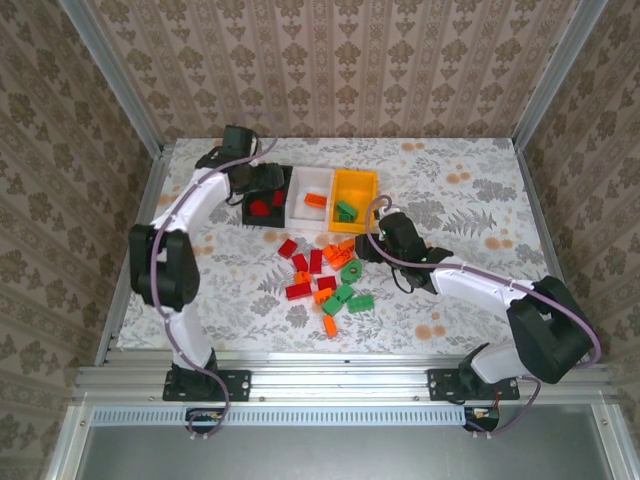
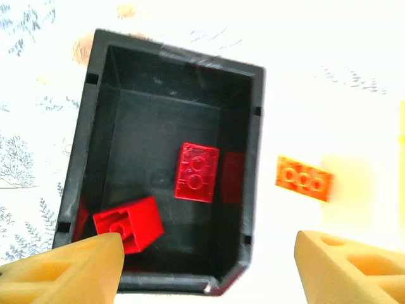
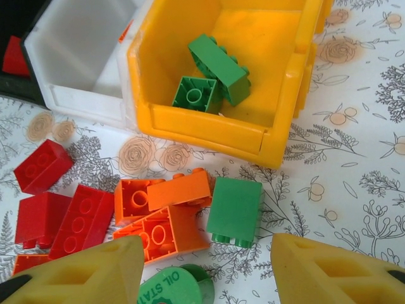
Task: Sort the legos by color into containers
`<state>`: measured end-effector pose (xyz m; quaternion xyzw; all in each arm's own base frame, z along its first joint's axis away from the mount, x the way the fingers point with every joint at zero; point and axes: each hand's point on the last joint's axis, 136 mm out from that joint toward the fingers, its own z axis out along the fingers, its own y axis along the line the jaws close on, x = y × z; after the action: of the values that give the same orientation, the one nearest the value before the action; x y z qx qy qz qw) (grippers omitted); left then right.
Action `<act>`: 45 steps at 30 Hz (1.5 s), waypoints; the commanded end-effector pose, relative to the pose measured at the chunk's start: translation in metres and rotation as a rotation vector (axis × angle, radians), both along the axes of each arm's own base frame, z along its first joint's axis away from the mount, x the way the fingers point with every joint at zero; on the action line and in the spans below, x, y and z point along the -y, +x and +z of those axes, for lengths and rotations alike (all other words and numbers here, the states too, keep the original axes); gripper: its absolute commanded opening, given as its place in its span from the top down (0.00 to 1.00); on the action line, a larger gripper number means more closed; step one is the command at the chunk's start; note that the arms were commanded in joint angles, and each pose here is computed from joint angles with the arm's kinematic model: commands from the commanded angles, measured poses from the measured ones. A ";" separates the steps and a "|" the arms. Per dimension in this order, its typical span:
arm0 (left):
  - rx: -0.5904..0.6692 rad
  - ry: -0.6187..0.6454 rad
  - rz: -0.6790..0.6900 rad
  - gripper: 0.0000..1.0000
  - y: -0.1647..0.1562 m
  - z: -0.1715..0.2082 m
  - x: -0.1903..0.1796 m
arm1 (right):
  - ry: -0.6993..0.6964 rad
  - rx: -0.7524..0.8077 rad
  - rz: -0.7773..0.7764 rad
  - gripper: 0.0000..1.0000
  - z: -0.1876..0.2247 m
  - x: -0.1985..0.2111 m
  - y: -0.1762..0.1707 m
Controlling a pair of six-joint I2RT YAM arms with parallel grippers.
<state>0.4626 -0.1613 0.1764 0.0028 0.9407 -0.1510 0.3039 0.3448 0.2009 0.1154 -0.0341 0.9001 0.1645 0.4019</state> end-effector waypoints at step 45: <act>-0.111 0.281 -0.218 0.67 -0.117 -0.141 0.031 | 0.002 -0.011 0.028 0.43 -0.005 -0.012 0.000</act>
<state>0.3481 -0.2031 0.0310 0.1402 0.9612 -0.0664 0.2281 0.3420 0.2060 0.1083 -0.0413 0.9036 0.1632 0.3938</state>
